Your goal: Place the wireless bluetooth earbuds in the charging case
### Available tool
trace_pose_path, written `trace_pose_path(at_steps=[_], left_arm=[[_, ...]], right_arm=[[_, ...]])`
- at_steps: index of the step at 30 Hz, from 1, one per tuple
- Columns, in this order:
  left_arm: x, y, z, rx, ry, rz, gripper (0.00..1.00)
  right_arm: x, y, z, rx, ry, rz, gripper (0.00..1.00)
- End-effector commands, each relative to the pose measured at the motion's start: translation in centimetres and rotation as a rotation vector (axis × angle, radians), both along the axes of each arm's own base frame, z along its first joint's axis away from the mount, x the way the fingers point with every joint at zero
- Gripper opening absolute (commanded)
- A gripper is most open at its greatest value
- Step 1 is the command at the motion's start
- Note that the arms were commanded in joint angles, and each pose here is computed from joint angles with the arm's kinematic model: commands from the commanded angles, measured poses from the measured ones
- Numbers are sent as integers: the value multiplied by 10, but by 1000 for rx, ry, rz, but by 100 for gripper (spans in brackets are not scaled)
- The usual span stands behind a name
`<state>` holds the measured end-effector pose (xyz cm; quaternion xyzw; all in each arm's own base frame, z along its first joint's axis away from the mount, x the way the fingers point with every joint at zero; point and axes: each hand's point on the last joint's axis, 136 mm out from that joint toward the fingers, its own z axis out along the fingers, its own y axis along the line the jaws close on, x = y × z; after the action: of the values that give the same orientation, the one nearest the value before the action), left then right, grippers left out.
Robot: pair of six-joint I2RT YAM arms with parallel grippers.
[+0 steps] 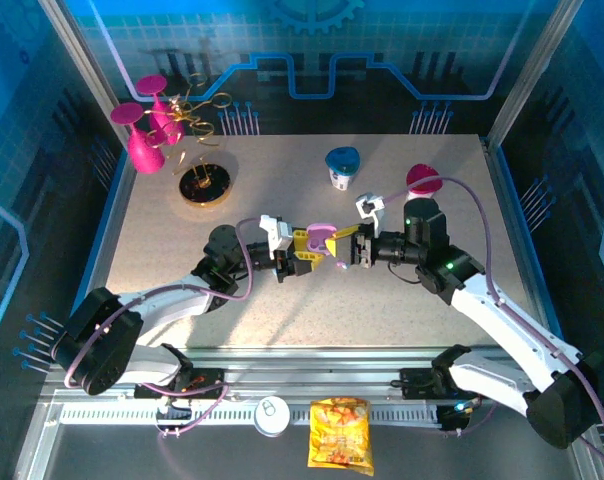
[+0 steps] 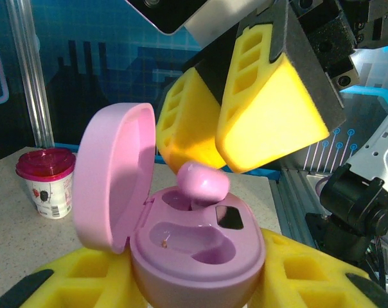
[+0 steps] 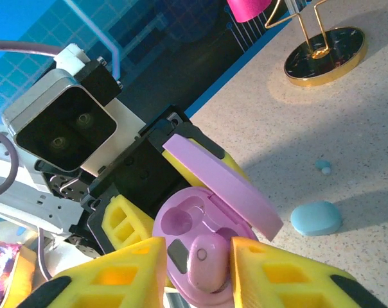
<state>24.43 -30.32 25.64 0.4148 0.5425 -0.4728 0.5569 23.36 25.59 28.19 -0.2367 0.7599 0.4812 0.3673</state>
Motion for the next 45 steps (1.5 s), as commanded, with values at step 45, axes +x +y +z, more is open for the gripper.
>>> trace_pose_path(at_steps=[45], left_arm=[[-6, 19, 19, -52, -70, 34, 19]], right_arm=[[100, -43, -229, -453, 441, -389, 58]])
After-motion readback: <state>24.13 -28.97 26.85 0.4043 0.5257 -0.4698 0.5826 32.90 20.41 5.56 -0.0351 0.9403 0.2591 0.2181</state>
